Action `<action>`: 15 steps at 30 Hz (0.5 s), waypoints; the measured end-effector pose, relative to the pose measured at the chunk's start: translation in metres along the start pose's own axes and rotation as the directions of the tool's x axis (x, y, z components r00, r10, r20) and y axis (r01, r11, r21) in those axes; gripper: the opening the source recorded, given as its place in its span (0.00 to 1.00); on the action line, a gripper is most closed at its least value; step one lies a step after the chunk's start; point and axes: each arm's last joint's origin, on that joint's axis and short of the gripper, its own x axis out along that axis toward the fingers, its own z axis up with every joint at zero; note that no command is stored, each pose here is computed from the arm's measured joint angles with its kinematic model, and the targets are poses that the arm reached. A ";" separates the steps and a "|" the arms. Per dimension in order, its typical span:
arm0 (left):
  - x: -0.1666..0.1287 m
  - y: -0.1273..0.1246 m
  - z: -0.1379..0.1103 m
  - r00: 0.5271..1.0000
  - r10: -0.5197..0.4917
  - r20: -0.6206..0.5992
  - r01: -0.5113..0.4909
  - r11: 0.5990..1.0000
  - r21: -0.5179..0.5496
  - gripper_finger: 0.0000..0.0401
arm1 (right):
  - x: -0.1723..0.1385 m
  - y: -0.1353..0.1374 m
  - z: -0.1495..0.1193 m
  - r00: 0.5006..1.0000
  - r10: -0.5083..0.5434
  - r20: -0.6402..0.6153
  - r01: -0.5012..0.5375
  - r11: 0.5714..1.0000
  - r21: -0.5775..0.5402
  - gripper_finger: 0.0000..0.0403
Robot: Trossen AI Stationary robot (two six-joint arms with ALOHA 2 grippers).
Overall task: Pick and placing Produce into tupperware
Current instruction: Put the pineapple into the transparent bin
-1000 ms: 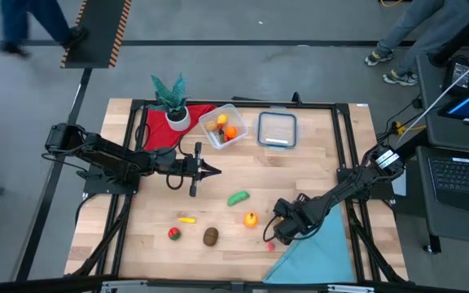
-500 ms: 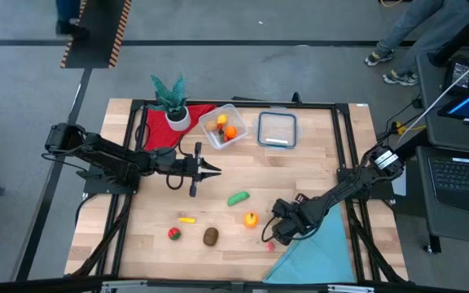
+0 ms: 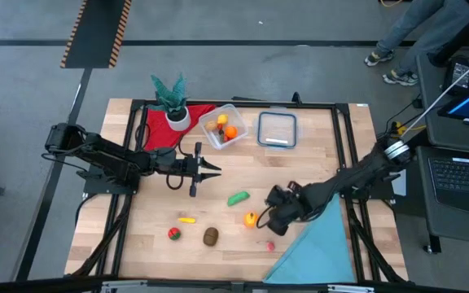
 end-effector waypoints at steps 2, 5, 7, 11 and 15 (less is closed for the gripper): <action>0.000 0.000 0.000 1.000 -0.001 -0.005 0.001 1.000 0.000 0.17 | -0.016 -0.007 0.007 0.998 0.018 0.060 -0.016 1.000 -0.023 0.45; 0.000 0.000 -0.001 1.000 -0.001 -0.008 0.001 1.000 0.000 0.18 | -0.042 -0.020 0.017 0.986 0.042 0.159 -0.033 0.998 -0.058 0.45; 0.000 0.000 -0.001 1.000 -0.002 -0.011 0.002 1.000 0.001 0.18 | -0.059 -0.029 0.022 0.970 0.043 0.238 -0.024 0.996 -0.083 0.46; 0.000 0.000 -0.001 1.000 -0.003 -0.016 0.003 1.000 0.001 0.19 | -0.086 -0.045 0.026 0.930 0.041 0.364 0.006 0.992 -0.124 0.47; 0.000 0.000 -0.002 1.000 -0.002 -0.017 0.002 1.000 0.000 0.20 | -0.088 -0.062 0.022 0.893 0.064 0.446 -0.004 0.991 -0.136 0.45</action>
